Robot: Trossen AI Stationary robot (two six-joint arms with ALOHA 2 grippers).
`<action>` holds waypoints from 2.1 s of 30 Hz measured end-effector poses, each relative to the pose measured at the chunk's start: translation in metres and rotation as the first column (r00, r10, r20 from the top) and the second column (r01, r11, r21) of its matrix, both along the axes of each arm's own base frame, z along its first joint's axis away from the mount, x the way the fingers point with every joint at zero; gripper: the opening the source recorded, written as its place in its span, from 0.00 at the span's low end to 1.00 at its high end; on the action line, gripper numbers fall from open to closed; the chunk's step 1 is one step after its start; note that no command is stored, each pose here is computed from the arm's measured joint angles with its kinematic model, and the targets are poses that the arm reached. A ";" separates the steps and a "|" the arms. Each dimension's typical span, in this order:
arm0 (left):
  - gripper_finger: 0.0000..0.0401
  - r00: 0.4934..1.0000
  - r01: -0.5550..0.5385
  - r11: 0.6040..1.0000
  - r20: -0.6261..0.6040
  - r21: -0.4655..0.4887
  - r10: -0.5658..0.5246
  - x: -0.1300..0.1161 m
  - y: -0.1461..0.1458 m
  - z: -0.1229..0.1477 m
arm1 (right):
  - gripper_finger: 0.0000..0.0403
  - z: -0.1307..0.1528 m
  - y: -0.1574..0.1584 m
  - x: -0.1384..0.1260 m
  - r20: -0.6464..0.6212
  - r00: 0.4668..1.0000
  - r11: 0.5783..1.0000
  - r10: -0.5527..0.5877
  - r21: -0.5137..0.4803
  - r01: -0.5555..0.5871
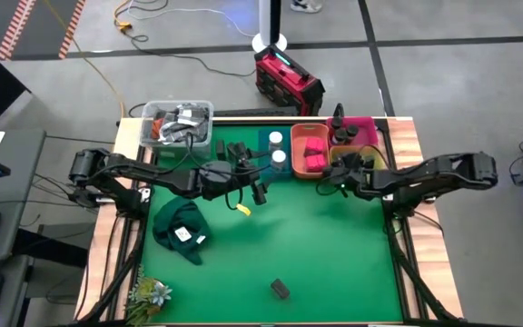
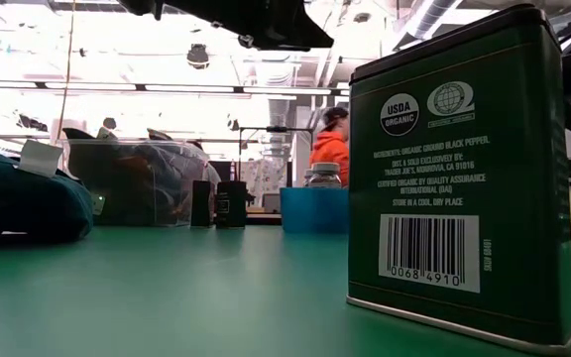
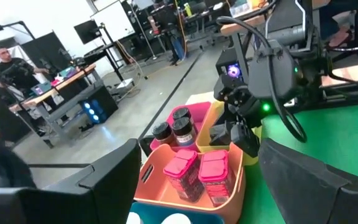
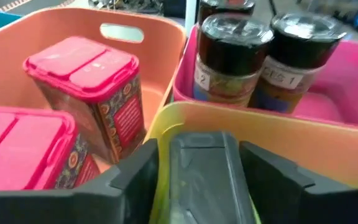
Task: Sort spices by type
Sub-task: Put the black seasoning can into the yellow bin
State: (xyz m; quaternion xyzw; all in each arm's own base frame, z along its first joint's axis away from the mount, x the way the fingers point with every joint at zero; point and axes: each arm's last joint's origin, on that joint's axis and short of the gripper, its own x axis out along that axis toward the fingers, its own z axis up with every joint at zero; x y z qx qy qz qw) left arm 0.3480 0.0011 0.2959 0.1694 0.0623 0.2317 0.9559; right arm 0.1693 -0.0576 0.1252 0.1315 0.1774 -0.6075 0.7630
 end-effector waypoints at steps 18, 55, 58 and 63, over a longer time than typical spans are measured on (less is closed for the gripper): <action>0.78 0.999 0.000 1.000 -0.050 -0.011 0.000 0.000 -0.001 -0.005 | 0.78 0.022 0.001 -0.009 0.038 0.997 0.998 0.068 -0.003 -0.068; 0.71 0.680 0.372 0.842 -0.503 -0.390 -0.534 -0.041 -0.013 -0.031 | 0.78 0.124 0.040 -0.015 -0.180 0.870 0.842 0.459 -0.222 -0.491; 0.71 0.674 0.439 0.807 -0.450 -0.394 -0.587 -0.030 -0.049 -0.036 | 0.78 0.123 0.035 -0.018 -0.170 0.889 0.866 0.424 -0.210 -0.453; 0.71 0.631 0.487 0.762 -0.432 -0.427 -0.645 -0.009 -0.089 -0.058 | 0.78 0.122 0.032 -0.018 -0.130 0.896 0.876 0.424 -0.193 -0.442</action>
